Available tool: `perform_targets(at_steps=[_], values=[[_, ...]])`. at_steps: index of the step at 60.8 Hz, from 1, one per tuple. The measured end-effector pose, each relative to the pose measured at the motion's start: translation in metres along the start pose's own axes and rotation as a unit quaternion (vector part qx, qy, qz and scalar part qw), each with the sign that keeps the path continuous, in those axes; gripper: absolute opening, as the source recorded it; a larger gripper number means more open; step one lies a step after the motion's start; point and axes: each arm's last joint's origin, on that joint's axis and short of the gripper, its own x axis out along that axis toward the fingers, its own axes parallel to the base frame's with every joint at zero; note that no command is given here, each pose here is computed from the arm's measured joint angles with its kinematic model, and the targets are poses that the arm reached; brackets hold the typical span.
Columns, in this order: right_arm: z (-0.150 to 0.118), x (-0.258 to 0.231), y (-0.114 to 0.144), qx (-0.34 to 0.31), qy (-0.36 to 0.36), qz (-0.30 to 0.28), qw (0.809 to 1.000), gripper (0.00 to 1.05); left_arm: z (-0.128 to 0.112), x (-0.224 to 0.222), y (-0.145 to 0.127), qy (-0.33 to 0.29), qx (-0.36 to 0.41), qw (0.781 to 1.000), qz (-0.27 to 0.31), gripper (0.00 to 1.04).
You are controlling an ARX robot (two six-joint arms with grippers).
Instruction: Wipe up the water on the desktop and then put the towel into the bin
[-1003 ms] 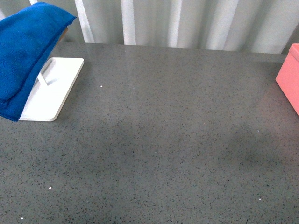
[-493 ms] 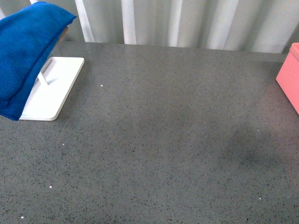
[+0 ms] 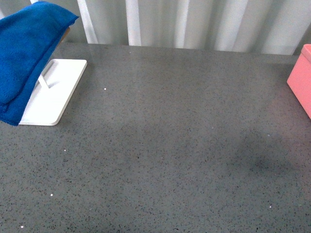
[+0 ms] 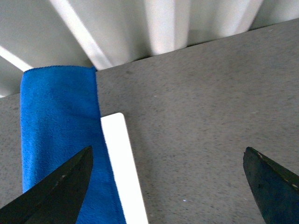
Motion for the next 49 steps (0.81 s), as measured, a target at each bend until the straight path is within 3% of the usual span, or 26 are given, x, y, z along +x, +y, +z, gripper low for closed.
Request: perform_targets(at_steps=[13, 24, 49], values=[[0.0, 0.0, 0.0, 0.0, 0.0, 0.0, 1.0, 0.98, -0.008, 0.044, 0.039, 0.056, -0.024, 0.994, 0.085, 0.98], [0.0, 0.0, 0.0, 0.0, 0.0, 0.0, 1.0, 0.98, -0.019, 0.057, 0.069, 0.08, -0.076, 0.986, 0.122, 0.98], [0.0, 0.0, 0.0, 0.0, 0.0, 0.0, 1.0, 0.98, -0.044, 0.077, 0.074, 0.116, -0.121, 0.98, 0.11, 0.98]])
